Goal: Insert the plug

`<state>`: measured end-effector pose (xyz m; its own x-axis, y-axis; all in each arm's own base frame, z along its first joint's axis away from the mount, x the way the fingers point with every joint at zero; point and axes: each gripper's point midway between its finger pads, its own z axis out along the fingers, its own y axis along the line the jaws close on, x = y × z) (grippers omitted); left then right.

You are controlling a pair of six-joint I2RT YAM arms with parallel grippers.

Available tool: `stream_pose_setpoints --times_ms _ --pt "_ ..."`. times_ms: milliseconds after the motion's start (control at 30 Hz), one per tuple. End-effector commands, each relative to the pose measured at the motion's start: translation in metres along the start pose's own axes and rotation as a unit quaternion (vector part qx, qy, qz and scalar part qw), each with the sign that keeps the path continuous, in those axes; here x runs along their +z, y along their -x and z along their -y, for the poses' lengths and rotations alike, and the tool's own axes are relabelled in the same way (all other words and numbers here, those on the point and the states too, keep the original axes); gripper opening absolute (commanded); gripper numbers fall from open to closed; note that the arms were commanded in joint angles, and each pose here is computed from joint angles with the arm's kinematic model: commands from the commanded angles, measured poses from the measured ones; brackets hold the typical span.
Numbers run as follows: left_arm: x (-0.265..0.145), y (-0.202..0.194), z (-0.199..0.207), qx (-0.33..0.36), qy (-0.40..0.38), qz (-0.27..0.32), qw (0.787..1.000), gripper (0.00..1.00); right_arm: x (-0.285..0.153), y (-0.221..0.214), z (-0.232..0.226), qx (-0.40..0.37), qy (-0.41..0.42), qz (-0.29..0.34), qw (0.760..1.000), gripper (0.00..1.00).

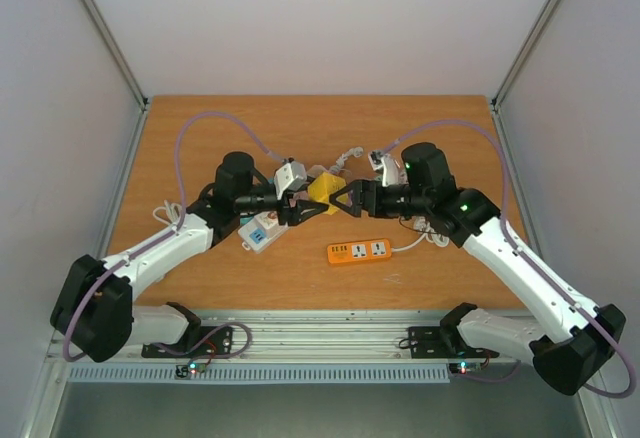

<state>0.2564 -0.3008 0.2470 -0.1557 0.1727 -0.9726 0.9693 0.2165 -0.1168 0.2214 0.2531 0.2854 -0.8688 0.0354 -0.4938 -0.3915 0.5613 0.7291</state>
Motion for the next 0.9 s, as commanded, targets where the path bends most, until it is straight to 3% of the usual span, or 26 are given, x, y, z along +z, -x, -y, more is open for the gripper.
stream_pose_setpoints --times_ms 0,200,567,767,867 --pt "-0.002 0.017 0.006 0.109 -0.008 0.052 0.993 0.43 0.011 0.011 0.011 0.058 -0.031 0.016 0.998 0.91" --pt "0.003 0.002 0.005 0.125 -0.016 0.036 0.991 0.43 0.023 0.008 0.007 0.079 -0.015 0.001 0.997 0.90" --pt "0.006 -0.008 0.009 0.143 -0.034 0.030 0.989 0.42 0.053 0.002 0.034 0.098 -0.095 -0.008 0.991 0.82" --pt "0.005 -0.019 0.006 0.144 -0.024 0.001 0.989 0.43 0.062 0.006 0.037 0.108 -0.105 -0.016 0.988 0.69" --pt "0.003 -0.019 0.005 0.149 -0.017 0.000 0.989 0.49 0.064 0.007 0.034 0.107 -0.099 -0.022 0.989 0.54"
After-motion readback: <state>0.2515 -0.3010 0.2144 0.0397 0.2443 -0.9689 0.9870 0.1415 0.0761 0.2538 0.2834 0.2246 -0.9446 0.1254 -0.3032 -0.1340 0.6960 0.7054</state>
